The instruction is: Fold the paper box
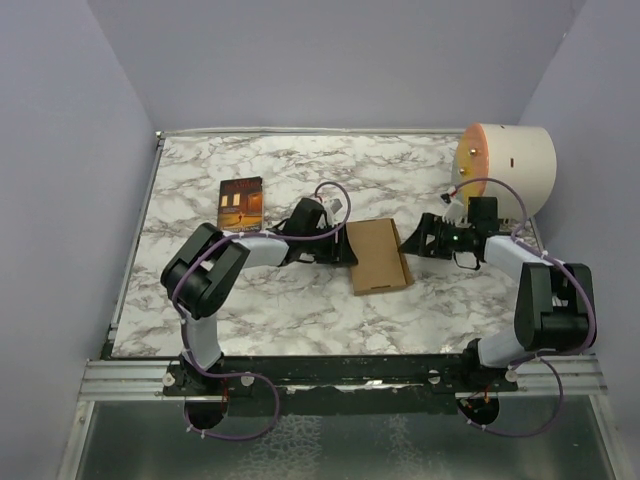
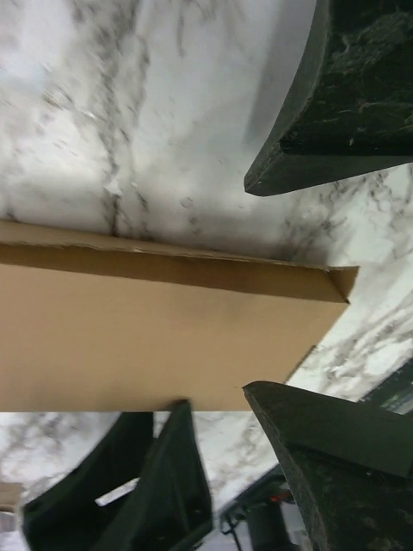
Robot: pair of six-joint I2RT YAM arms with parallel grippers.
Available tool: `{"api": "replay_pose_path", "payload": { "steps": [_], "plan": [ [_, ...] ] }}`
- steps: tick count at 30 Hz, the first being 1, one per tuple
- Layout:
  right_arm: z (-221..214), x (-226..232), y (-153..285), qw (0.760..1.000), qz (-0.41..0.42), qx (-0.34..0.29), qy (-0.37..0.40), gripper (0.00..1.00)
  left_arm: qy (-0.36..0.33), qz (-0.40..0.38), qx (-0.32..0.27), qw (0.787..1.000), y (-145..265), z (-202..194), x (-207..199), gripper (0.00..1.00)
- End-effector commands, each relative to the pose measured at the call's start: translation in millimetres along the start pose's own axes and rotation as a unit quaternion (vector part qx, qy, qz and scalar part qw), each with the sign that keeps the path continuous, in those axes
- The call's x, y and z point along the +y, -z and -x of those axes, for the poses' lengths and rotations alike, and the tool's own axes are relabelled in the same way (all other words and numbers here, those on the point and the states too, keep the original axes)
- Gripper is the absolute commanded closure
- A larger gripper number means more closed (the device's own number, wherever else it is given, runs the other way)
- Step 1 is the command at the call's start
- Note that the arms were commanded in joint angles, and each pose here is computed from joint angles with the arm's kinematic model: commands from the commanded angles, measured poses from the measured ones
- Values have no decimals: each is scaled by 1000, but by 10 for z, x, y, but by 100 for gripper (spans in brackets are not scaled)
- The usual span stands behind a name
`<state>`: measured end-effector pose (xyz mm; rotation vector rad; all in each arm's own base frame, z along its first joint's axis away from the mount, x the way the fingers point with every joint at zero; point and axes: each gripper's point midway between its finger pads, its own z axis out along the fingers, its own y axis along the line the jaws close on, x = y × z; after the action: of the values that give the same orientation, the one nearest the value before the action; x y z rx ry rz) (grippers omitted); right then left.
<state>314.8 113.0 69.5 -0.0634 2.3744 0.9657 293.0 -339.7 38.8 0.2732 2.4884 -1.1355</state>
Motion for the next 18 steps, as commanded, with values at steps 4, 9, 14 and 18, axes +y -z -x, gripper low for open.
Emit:
{"api": "replay_pose_path", "payload": {
  "steps": [4,9,14,18],
  "plan": [
    [-543,117,40,995,48,78,-40,16,20,19,-18,999,125,-49,89,47],
    [-670,27,20,992,29,102,-63,20,22,6,-4,1000,81,-201,14,47],
    [-761,33,48,988,30,137,-67,29,23,-3,0,1000,13,-321,-105,49],
    [-824,43,87,986,22,150,-70,37,31,-3,-1,1000,-2,-387,-116,51]
  ]
}}
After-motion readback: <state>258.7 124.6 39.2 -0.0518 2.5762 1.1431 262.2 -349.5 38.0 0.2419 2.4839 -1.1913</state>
